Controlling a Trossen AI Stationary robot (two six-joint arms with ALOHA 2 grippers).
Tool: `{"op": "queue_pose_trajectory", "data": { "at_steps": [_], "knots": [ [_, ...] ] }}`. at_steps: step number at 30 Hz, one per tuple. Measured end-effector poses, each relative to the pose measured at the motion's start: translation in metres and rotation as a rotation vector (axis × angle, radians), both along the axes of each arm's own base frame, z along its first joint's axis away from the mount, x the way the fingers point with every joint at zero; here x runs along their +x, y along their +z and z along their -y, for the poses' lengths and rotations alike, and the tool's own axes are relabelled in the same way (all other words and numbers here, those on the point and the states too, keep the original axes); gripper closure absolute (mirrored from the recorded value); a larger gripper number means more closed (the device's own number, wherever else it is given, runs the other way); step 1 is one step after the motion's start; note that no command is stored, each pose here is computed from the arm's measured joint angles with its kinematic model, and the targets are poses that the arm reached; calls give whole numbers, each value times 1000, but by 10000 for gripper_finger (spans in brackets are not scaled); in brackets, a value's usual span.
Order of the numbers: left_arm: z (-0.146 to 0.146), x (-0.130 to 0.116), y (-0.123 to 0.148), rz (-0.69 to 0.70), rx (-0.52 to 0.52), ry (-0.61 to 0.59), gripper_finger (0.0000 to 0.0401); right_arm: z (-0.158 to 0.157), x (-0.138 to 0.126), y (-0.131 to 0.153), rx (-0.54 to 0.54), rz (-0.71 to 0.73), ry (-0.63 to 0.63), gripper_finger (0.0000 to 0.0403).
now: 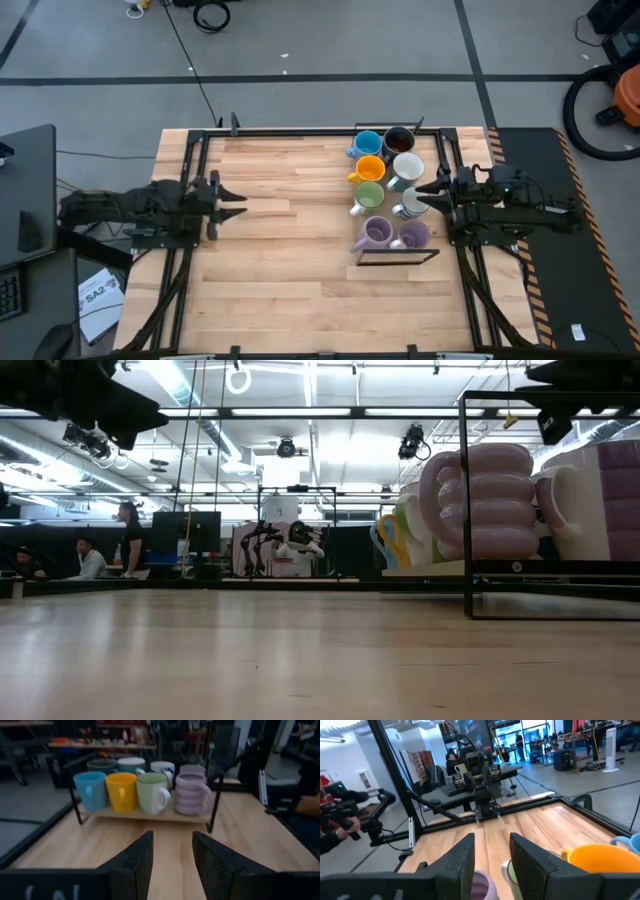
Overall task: Place coffee mugs
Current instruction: Return to Home Position
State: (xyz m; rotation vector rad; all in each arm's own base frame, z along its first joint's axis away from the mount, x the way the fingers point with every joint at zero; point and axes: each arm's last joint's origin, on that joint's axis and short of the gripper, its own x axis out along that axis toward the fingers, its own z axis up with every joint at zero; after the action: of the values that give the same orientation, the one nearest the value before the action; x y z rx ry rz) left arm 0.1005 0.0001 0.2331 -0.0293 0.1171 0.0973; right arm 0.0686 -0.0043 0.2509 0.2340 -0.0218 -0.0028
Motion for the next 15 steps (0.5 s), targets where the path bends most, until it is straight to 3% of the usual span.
{"op": "queue_pose_trajectory", "data": {
  "at_steps": [15],
  "knots": [
    [-8, -19, -25, 96, -8, -6, 257, 1, 7, -27, 58, 14, -4, 274]
  ]
}}
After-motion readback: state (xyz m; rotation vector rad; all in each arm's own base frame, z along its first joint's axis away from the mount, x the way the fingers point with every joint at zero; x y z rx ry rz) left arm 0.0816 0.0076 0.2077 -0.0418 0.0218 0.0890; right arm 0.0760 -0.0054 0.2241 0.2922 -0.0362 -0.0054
